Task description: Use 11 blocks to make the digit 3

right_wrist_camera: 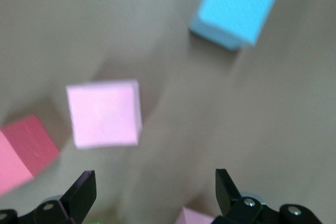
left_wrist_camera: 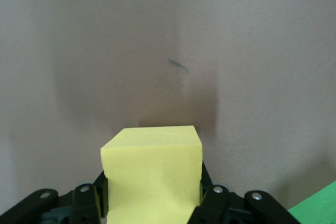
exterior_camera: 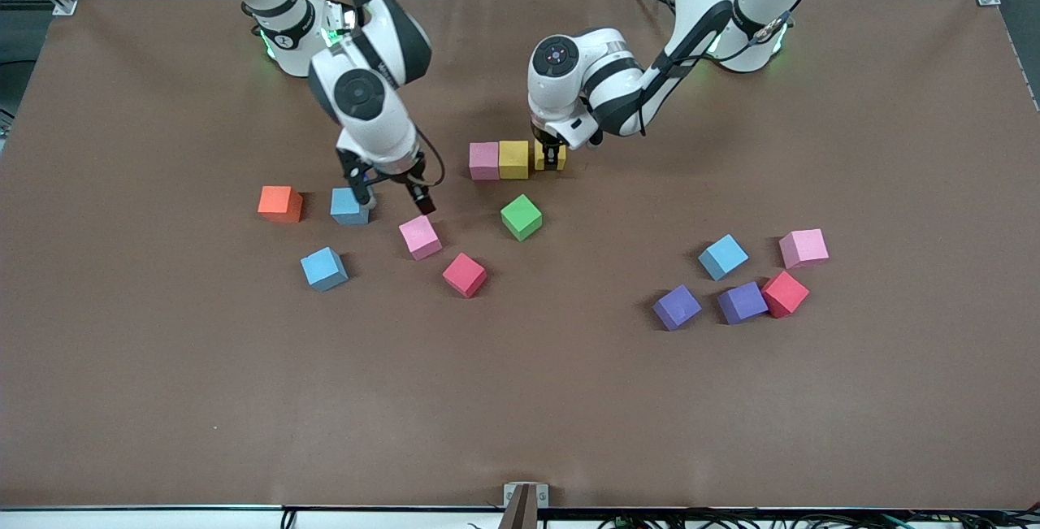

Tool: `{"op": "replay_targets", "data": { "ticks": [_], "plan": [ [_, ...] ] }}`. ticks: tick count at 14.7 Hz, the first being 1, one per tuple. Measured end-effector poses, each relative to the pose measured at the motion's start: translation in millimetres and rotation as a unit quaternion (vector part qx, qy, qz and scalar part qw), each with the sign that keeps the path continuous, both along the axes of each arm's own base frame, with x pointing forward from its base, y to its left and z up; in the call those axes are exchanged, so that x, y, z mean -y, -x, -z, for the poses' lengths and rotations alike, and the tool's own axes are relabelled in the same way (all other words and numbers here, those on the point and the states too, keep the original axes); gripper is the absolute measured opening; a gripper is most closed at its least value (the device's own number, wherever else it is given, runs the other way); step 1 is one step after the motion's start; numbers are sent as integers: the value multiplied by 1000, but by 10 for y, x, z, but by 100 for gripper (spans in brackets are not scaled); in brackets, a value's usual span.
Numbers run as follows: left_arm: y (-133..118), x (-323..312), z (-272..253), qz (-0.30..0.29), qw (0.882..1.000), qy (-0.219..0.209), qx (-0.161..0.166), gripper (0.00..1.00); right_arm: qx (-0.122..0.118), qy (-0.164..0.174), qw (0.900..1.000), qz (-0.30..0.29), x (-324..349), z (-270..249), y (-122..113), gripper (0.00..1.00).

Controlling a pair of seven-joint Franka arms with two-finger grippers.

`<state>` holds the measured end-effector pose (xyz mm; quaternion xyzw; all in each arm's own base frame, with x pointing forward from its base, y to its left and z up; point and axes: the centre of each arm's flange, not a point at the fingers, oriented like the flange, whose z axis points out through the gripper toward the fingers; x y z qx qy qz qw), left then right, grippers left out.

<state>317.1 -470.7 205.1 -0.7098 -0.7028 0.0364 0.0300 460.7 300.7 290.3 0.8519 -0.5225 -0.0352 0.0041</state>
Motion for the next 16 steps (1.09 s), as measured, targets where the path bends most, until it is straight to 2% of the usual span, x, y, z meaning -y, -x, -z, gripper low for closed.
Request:
{"op": "replay_targets", "data": {
  "ticks": [6, 9, 14, 15, 16],
  "plan": [
    [-78, 50, 14, -5, 1000, 5, -1, 62, 8, 0, 1000, -16, -50, 401, -416, 100],
    [-95, 126, 54, -2, 1000, 3, 4, 62, 6, 5, 999, -32, -80, 671, -449, 100],
    [-93, 199, 57, 2, 1000, -5, 13, 61, 3, 6, 999, -52, -46, 749, -458, 100],
    [-101, 200, 56, 2, 1000, -4, 14, 60, 3, 7, 999, -52, -40, 764, -460, 96],
    [-109, 202, 56, 1, 1000, -4, 14, 59, 3, 7, 999, -51, -34, 783, -463, 96]
  ]
}}
